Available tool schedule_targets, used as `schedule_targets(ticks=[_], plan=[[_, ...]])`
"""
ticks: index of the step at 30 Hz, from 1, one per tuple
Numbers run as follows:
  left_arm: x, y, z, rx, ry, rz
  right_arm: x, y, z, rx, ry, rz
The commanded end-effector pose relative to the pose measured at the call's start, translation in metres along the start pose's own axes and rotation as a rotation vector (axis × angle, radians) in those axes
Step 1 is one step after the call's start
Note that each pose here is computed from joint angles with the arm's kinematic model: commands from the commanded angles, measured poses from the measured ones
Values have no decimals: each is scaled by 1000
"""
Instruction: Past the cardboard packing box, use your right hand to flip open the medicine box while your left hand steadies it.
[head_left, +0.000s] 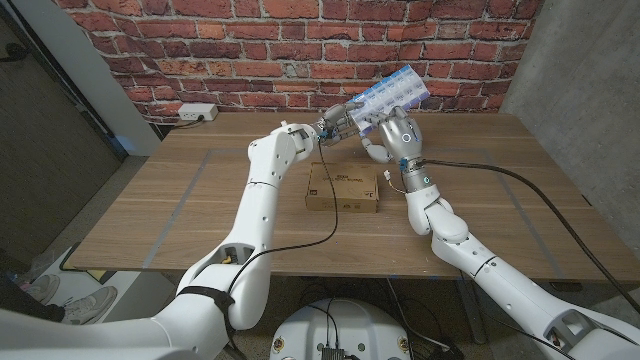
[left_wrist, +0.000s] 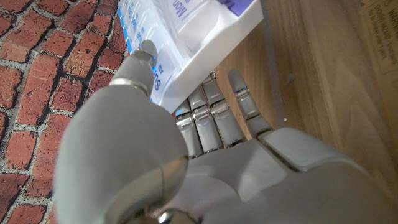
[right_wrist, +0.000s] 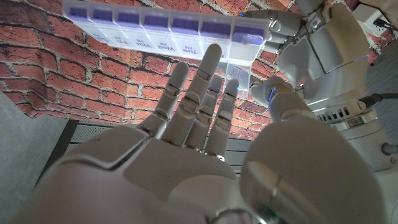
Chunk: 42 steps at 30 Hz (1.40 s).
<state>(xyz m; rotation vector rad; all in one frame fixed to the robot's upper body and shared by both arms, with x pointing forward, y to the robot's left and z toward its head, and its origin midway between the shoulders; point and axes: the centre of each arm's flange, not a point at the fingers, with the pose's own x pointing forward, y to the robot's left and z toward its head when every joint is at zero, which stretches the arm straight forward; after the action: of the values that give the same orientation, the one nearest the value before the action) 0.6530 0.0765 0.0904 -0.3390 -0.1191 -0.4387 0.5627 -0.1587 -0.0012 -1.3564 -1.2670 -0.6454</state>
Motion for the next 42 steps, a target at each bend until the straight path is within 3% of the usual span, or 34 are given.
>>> schedule_targets(ticks=[1,14,42], plan=[[1,4,3,-15,-3,25,-6,5,6,40,-25,40],[-3,5,-2,-5,9,23,6,3,23,-35,-75,170],[-17,7,-6,20,6,27,8,-6,28,-56,-49,95]])
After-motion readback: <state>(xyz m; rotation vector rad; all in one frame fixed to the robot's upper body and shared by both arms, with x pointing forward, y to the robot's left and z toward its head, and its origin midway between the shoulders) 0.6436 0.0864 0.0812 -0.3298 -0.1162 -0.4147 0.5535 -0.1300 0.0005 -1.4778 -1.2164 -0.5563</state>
